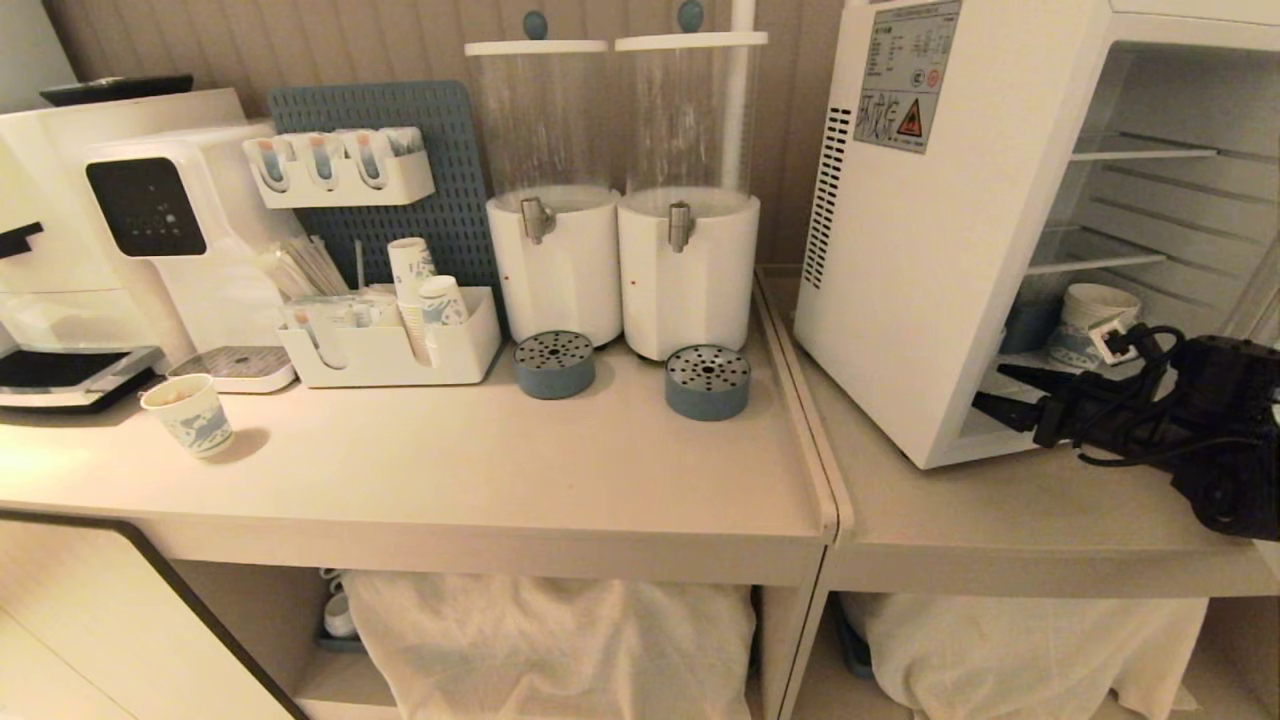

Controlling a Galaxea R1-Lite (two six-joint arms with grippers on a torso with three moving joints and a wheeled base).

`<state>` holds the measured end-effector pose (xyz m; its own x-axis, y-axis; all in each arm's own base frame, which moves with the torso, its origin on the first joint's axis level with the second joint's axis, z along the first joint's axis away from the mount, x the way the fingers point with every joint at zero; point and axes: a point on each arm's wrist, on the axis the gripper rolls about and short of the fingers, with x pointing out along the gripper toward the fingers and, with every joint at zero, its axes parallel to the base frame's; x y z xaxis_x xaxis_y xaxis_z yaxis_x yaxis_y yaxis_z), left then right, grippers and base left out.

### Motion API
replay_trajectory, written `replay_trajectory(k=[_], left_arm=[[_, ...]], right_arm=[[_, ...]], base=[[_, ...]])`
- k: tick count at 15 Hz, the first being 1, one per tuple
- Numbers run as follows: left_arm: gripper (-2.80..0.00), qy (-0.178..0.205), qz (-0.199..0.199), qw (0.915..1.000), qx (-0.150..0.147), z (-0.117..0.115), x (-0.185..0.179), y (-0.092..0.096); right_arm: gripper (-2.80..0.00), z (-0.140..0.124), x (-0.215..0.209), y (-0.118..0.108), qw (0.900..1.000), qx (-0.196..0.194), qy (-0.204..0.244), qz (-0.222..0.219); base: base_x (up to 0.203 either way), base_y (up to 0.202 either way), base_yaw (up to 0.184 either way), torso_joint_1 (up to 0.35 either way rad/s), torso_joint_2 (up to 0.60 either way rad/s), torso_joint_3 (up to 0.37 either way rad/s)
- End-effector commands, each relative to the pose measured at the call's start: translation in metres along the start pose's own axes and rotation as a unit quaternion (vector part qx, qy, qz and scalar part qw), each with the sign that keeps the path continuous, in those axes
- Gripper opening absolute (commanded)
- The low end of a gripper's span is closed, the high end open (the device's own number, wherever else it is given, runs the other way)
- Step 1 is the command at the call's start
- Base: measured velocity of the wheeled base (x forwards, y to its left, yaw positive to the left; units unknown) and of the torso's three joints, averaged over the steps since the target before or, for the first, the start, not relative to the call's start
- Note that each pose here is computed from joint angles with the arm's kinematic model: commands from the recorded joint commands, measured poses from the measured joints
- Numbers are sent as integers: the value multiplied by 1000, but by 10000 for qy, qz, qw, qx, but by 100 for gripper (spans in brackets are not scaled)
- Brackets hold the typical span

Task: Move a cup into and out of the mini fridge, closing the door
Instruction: Take the ceramic cup out of the freezer

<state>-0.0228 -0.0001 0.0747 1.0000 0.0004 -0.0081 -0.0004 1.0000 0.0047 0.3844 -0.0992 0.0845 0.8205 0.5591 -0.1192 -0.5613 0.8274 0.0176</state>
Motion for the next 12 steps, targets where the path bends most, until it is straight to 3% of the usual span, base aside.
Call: replay_trajectory(k=[1, 12], left_arm=[[-280, 5, 6, 10000, -5, 0, 0, 0], [-280, -2, 13, 10000, -23, 0, 0, 0]], right_arm=[[0, -6, 5, -3, 10000, 22, 20, 55], [0, 3, 37, -38, 10000, -10, -20, 85]], base=[[0, 0, 0, 0, 0, 0], [0, 0, 0, 0, 0, 0]])
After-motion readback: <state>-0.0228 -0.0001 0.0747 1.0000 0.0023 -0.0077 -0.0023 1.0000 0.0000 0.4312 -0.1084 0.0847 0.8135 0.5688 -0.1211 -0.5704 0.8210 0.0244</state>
